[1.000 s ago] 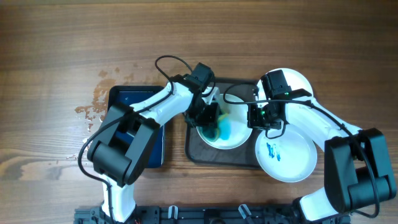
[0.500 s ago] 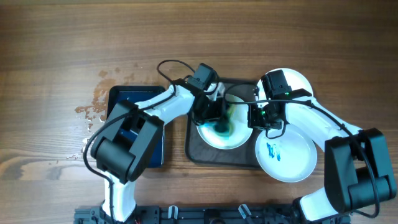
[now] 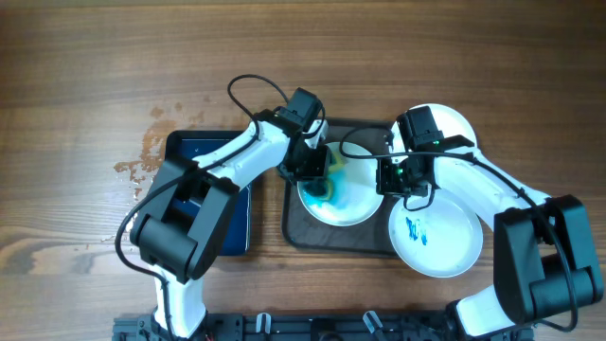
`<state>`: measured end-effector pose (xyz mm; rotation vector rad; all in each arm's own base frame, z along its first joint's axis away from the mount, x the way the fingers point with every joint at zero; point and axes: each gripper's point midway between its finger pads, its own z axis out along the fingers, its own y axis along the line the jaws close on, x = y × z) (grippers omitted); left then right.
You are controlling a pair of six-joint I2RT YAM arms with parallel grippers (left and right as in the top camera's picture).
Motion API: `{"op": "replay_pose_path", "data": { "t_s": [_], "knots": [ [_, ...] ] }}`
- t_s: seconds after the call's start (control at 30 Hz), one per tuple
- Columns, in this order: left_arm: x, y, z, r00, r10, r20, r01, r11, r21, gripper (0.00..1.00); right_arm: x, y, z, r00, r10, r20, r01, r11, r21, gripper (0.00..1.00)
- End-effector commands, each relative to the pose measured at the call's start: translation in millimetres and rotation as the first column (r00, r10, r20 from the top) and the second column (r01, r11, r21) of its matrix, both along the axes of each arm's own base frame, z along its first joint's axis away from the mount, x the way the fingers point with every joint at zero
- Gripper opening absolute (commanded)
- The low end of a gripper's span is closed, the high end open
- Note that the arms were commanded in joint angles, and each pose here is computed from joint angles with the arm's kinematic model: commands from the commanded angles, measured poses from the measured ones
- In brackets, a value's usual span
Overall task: Clean dirty plates on tray and stack at the side
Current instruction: 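Scrub the tilted white plate with the sponge in the left gripper, then withdraw the left gripper with the sponge back over the blue tray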
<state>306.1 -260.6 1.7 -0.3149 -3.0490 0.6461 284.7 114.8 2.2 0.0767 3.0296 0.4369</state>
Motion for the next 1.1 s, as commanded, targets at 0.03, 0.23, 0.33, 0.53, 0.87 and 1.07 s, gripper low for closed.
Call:
{"op": "replay_pose_path", "data": {
  "t_s": [0.03,0.23,0.33,0.53,0.87,1.07],
  "knots": [
    [-53,-25,-23,0.977,-0.12,-0.175,0.097,0.987,-0.131,0.04,-4,-5,-3,1.0,0.018,-0.002,-0.018,0.999,-0.032,0.04],
    [-39,-25,-23,0.987,-0.054,-0.152,0.036,0.992,-0.122,0.04,-4,-5,-3,1.0,0.019,-0.002,-0.019,0.999,-0.032,0.04],
    [-10,1,-14,0.997,0.038,-0.074,-0.038,0.999,0.0,0.04,-4,-5,-3,1.0,0.02,-0.003,-0.02,0.999,-0.032,0.04],
    [28,40,48,0.988,0.1,0.121,-0.121,0.977,0.175,0.04,-3,-5,-3,1.0,0.021,0.0,-0.021,0.999,-0.032,0.04],
    [28,86,98,0.944,0.26,0.201,-0.304,0.924,0.232,0.04,4,-3,-1,0.999,0.039,0.034,-0.038,0.999,-0.028,0.05],
    [28,147,94,0.906,0.403,0.127,-0.422,0.856,0.299,0.04,29,2,29,0.991,0.043,0.125,-0.042,0.999,-0.013,0.05]
  ]
}}
